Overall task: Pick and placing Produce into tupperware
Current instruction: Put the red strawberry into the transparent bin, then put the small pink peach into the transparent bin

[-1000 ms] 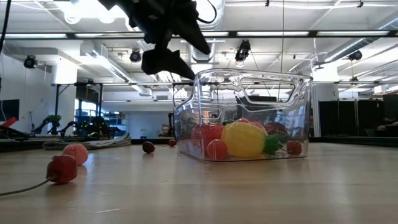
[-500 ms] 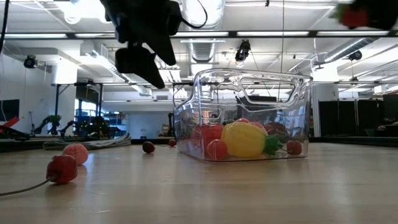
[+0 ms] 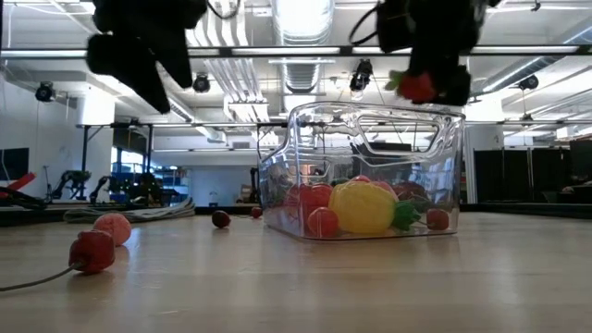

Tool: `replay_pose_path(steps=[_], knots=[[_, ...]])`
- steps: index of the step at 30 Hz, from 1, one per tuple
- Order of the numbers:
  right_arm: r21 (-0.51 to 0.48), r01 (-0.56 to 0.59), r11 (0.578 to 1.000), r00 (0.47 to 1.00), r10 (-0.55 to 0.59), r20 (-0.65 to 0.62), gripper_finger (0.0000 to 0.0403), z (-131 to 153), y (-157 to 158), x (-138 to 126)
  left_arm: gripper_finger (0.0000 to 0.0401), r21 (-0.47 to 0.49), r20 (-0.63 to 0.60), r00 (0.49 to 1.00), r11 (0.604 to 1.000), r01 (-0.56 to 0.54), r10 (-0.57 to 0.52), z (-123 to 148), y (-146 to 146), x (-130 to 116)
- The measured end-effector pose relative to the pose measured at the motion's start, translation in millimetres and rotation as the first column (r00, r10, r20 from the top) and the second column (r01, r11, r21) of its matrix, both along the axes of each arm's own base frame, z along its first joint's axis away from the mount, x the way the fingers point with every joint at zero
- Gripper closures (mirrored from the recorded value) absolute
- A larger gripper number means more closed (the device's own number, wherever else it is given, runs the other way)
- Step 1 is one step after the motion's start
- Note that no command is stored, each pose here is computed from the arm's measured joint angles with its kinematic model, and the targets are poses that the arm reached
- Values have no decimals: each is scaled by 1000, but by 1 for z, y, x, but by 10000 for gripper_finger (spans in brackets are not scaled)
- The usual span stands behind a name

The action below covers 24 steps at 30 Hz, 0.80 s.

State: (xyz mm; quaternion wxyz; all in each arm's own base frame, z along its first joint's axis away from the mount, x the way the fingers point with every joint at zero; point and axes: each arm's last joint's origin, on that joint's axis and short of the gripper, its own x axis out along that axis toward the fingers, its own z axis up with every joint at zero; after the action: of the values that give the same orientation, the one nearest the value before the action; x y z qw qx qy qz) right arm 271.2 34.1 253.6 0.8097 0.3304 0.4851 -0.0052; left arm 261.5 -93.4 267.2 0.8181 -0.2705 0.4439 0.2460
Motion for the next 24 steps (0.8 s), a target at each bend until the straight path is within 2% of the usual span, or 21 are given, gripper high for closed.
replay_pose_path(steps=[5, 9, 11, 15, 19, 22, 24], knots=[[-48, -78, 996, 996, 76, -49, 210, -6, 3, 30, 120, -32, -17, 998, 997, -64, 63, 1, -11, -13], [-105, -124, 987, 990, 115, -87, 173, 3, 4, 44, 120, -34, -69, 992, 993, -112, 110, -4, -17, -19], [-169, -112, 979, 989, 94, -109, 154, 12, 2, 46, 120, -33, -90, 988, 991, -128, 125, -7, -20, -20], [-272, -66, 960, 989, 26, -147, 123, 38, -2, 37, 120, -74, -133, 986, 991, -110, 99, -13, -29, -21], [-266, -1, 964, 971, -62, -230, 109, 53, -8, 16, 120, -129, -230, 972, 988, -85, 54, -26, -40, -19], [-269, 42, 962, 943, -127, -308, 109, 53, -12, 0, 120, -178, -311, 944, 968, -175, 113, -38, -44, -15], [-276, 69, 959, 929, -163, -332, 111, 51, -13, -7, 120, -183, -357, 926, 963, -198, 123, -48, -45, -11]])
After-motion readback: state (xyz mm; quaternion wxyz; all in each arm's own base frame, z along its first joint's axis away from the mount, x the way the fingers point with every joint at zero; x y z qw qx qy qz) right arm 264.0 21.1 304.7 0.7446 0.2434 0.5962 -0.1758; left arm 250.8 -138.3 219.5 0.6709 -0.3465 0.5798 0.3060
